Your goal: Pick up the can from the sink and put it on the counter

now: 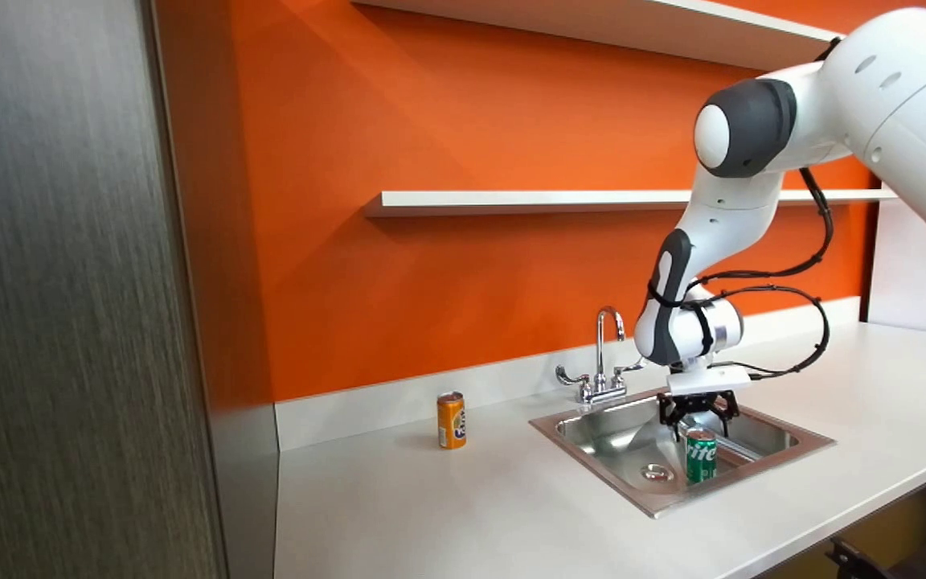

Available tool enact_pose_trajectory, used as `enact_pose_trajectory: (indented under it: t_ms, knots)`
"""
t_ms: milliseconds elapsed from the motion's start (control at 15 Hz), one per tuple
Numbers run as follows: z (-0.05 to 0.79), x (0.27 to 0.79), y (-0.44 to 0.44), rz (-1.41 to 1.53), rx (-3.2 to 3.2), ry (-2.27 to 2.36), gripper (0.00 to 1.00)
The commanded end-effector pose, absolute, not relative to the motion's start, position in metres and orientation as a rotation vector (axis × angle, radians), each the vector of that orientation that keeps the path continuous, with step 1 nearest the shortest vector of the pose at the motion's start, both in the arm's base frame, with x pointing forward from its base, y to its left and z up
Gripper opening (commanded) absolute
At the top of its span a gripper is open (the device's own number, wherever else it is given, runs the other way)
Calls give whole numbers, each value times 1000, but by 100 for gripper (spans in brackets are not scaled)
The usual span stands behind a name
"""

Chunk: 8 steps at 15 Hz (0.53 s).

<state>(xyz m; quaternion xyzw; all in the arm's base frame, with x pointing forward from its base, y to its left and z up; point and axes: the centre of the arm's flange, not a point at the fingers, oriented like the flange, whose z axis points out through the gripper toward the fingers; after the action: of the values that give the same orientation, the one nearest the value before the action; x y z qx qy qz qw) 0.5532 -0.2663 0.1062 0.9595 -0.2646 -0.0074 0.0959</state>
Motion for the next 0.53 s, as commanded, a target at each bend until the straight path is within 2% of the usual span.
enact_pose_trajectory:
  t_ms: [0,467]
  knots:
    - [99,561,-270,-31,2850,-785,100]
    - [88,563,-272,-44,2841,-781,100]
